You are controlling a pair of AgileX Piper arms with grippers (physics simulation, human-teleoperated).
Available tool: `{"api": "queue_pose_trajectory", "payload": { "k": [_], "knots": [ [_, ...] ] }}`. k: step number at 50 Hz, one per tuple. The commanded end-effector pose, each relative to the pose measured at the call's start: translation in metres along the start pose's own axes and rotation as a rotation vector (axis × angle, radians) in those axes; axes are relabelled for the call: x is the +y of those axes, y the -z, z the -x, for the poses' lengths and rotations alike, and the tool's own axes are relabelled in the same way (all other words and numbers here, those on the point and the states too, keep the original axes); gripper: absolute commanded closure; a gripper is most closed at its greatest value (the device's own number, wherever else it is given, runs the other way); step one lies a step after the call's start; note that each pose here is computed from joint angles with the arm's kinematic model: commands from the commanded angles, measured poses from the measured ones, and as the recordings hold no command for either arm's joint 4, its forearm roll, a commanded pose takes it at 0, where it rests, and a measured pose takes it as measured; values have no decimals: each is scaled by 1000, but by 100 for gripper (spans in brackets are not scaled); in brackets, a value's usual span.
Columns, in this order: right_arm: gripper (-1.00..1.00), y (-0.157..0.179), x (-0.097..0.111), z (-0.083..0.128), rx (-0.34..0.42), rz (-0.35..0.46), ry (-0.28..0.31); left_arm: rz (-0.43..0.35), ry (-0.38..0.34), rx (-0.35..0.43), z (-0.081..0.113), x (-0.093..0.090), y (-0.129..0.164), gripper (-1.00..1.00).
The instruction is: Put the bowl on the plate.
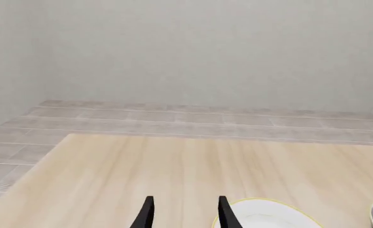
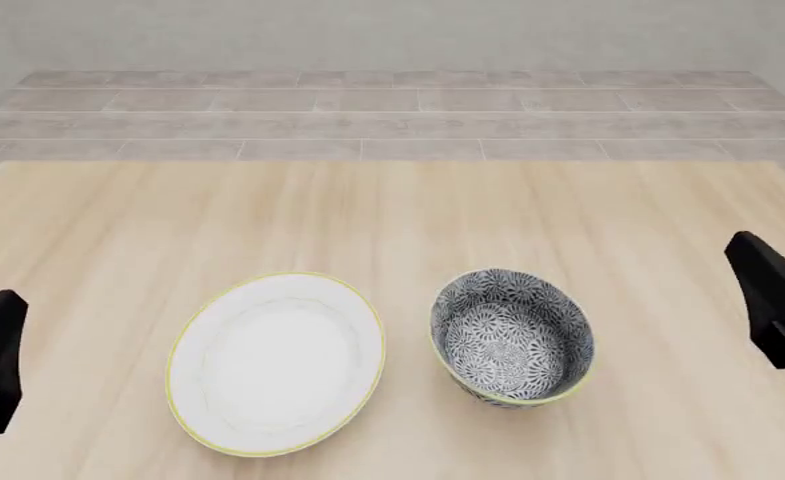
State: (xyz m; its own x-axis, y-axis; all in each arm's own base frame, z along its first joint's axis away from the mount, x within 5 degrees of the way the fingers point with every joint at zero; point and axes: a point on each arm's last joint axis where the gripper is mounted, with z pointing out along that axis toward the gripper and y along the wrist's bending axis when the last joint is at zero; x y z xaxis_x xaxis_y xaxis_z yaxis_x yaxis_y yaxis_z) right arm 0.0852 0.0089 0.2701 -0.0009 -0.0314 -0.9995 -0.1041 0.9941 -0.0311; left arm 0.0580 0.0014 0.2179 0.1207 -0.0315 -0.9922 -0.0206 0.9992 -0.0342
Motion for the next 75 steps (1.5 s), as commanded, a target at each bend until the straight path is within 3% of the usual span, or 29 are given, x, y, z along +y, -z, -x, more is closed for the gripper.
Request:
{"api": "queue_pose_trajectory", "payload": {
  "k": [1, 7, 28, 49, 75],
  "knots": [
    [-100, -28, 7, 13, 90, 68, -8, -4, 2, 0, 0, 0, -3, -100],
    [-100, -50, 14, 17, 173, 109, -23, -4, 2, 0, 1, 0, -5, -100],
    [-100, -90, 27, 27, 302, 155, -56, -1, -2, 3, 1, 0, -12, -100],
    [-100, -102, 33, 13, 459, 156, -87, -4, -12, 7, 1, 0, -18, -100],
    [-100, -103, 29, -17, 552, 134, -60, -4, -7, -1, 2, 0, -12, -100]
  ]
}}
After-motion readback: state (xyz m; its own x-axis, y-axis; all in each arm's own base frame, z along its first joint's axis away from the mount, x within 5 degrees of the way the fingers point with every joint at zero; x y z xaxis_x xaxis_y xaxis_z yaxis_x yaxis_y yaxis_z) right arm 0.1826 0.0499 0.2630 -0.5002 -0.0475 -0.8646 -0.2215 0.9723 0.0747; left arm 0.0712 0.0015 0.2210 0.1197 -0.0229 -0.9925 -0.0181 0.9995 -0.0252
